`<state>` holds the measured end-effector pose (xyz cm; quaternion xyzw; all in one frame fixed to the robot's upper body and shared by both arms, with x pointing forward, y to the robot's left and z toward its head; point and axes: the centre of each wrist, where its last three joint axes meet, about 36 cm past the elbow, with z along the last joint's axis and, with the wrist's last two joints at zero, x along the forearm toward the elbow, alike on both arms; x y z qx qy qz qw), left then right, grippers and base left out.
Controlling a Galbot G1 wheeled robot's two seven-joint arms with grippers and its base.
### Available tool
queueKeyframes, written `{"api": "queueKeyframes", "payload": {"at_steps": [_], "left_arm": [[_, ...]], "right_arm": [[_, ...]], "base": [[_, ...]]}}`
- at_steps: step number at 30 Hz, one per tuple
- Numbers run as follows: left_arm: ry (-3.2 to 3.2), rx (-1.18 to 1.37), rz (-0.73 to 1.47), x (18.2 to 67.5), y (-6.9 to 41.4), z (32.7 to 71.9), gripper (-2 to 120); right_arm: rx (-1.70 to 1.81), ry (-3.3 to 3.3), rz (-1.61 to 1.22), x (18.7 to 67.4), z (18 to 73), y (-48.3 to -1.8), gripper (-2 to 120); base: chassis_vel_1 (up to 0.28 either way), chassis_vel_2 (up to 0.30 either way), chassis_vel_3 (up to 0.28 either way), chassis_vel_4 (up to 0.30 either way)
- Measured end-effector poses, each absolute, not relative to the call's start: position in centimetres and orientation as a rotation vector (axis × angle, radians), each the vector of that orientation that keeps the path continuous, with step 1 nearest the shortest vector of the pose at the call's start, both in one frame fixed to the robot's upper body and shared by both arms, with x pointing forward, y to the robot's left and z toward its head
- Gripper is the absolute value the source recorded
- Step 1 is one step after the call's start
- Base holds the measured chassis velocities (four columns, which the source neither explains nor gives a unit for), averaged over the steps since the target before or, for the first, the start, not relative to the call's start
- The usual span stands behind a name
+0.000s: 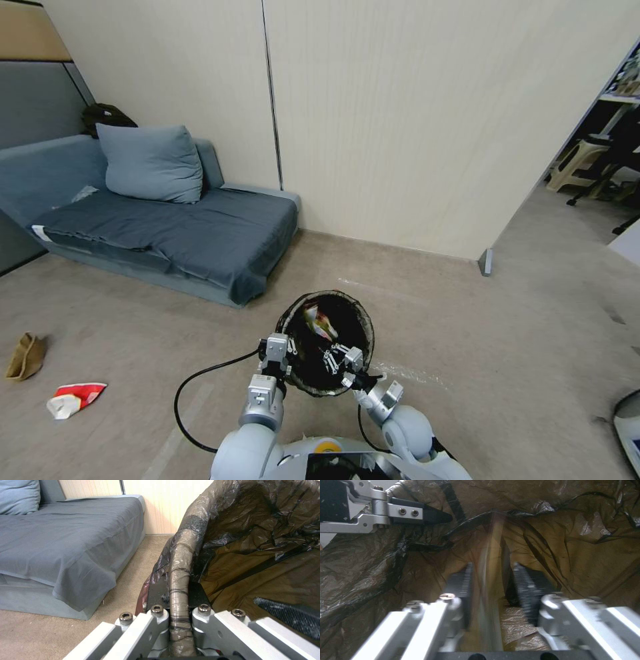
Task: Pick up the trash bin, then pick up the garbage from the floor and place it into the trash bin.
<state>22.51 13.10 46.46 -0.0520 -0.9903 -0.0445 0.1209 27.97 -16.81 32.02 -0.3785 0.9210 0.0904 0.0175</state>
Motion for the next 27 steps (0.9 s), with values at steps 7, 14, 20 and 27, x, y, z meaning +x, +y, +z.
{"api": "queueKeyframes", "payload": {"at_steps": [7, 14, 20, 27], "left_arm": [[-2.892, -0.151, -0.13, 22.5, 13.1, 46.5, 1], [-2.894, -0.151, -0.127, 22.5, 13.0, 46.5, 1], [-2.894, -0.148, -0.129, 22.5, 13.0, 46.5, 1], [-2.891, -0.145, -0.136, 22.6, 13.1, 46.3, 1]], "right_arm": [[-1.18, 2.848, 0.262, 27.8, 32.4, -16.7, 71], [-1.191, 2.831, 0.251, 27.5, 32.7, -16.7, 94], [-1.206, 2.772, 0.212, 27.0, 34.2, -16.6, 100], [-1.148, 2.647, 0.156, 26.4, 38.9, -16.5, 100]], "base": [[0.0, 0.0, 0.0, 0.0], [0.0, 0.0, 0.0, 0.0], [0.0, 0.0, 0.0, 0.0], [0.0, 0.0, 0.0, 0.0]]}}
